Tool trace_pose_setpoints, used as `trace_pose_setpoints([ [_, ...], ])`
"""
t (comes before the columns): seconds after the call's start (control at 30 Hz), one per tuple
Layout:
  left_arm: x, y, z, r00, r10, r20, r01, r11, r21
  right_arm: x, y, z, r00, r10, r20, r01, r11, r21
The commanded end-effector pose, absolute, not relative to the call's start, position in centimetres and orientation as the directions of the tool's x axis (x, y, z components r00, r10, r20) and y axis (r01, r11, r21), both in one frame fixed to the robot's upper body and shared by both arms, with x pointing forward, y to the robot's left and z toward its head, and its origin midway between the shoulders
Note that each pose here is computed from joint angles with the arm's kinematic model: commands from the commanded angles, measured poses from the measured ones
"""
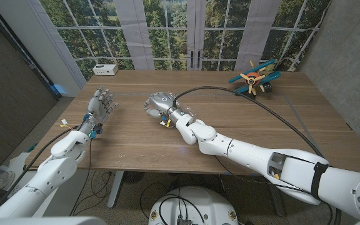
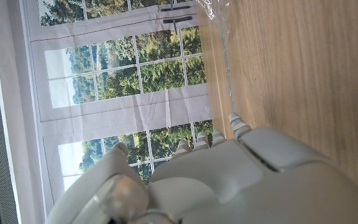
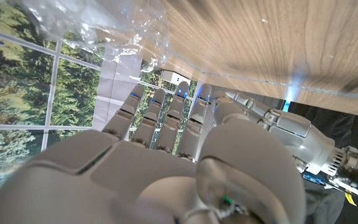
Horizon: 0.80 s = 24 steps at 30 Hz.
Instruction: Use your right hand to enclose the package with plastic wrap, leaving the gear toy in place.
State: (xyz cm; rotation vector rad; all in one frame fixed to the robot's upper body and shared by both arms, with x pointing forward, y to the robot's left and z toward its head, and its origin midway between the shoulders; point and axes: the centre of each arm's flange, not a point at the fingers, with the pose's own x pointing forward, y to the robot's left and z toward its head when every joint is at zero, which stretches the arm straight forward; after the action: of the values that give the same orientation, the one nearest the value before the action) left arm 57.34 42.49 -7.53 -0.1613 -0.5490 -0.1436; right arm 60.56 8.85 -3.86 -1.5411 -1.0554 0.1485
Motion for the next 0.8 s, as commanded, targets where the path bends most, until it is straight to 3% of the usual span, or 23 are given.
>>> trace_pose_setpoints([
  [0.03, 57.9, 42.4, -7.5, 0.847, -0.094, 0.523, 0.18, 0.977, -0.117, 63.1, 9.3, -3.4, 0.694, 0.635, 0.339, 0.464, -0.033, -0.885],
  [0.47, 58.4, 42.1, -7.4, 0.853, -0.1, 0.513, 0.184, 0.976, -0.117, 65.6, 9.0, -2.7, 0.782, 0.554, 0.285, 0.414, -0.121, -0.902],
  [0.8, 59.0, 41.9, -7.0, 0.855, -0.106, 0.508, 0.185, 0.977, -0.109, 65.7, 8.5, -2.2, 0.781, 0.467, 0.414, 0.511, -0.097, -0.854],
])
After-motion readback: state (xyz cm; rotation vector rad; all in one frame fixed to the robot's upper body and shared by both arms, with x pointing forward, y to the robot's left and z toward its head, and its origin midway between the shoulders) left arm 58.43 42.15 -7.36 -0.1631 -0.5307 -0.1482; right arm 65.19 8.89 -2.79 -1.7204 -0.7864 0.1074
